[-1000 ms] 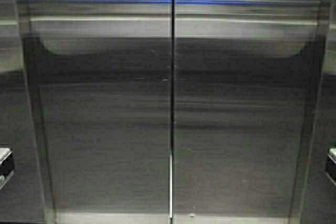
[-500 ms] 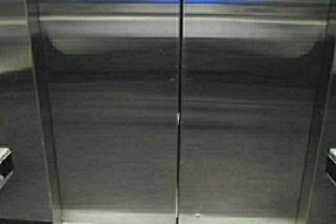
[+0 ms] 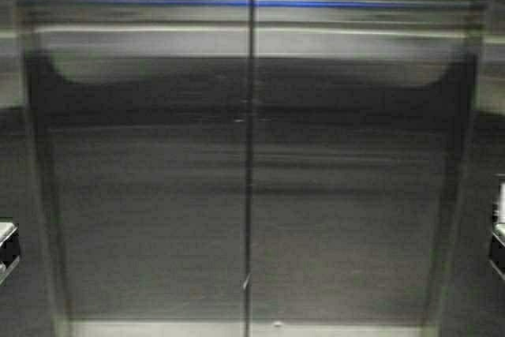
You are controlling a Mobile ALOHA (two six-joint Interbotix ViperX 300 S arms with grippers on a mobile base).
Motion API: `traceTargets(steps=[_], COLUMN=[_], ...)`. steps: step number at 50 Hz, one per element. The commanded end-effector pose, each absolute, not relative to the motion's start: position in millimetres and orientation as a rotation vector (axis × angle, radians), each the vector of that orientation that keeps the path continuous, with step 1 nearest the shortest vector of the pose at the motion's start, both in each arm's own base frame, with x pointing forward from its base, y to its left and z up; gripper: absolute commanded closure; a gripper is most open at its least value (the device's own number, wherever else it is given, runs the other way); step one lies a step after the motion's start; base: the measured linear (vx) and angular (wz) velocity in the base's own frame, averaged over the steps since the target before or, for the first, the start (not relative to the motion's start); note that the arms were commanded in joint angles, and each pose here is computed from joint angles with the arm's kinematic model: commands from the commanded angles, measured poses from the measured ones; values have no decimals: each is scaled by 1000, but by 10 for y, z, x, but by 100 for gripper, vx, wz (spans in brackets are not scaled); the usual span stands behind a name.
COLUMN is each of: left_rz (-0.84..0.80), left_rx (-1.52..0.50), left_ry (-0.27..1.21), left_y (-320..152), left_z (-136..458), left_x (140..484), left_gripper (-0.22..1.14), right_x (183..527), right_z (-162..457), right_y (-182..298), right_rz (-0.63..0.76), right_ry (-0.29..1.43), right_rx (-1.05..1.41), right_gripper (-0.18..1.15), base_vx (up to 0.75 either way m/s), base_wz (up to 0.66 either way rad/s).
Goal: Navigate to elevator, push the call button, then enter the elevator
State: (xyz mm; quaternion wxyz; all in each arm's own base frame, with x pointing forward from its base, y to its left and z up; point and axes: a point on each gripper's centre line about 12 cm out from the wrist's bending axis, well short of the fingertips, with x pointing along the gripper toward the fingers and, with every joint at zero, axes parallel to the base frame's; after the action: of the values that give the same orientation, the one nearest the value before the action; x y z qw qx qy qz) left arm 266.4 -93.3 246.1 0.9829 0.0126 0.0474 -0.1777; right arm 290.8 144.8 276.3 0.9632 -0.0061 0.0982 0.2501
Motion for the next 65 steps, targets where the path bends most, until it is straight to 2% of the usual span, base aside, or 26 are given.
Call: traceTargets(steps=[1, 10, 22, 59, 65], left_rz=[-358, -358, -359, -359, -359], left_rx=[17, 30, 24, 23, 16], left_ry=[48, 63, 5, 9, 11], left_y=[-924, -896, -886, -892, -891], left_z=[2589, 2504, 2654, 2647, 2647], left_x=[2627, 2543, 2509, 2527, 2527], left_gripper=[89, 89, 89, 89, 89], right_x=[2919, 2914, 2908, 2921, 2917], right_z=[2830, 2839, 2824, 2802, 2833], right_y=[1458, 1459, 1461, 1473, 1491], right_rz=[511, 514, 518, 522, 538], right_ry=[172, 163, 160, 156, 116], right_rx=[-8, -5, -3, -1, 12], right_gripper=[91, 91, 91, 91, 91], base_vx=[3, 3, 1, 0, 0], base_wz=[-13, -9, -3, 0, 0])
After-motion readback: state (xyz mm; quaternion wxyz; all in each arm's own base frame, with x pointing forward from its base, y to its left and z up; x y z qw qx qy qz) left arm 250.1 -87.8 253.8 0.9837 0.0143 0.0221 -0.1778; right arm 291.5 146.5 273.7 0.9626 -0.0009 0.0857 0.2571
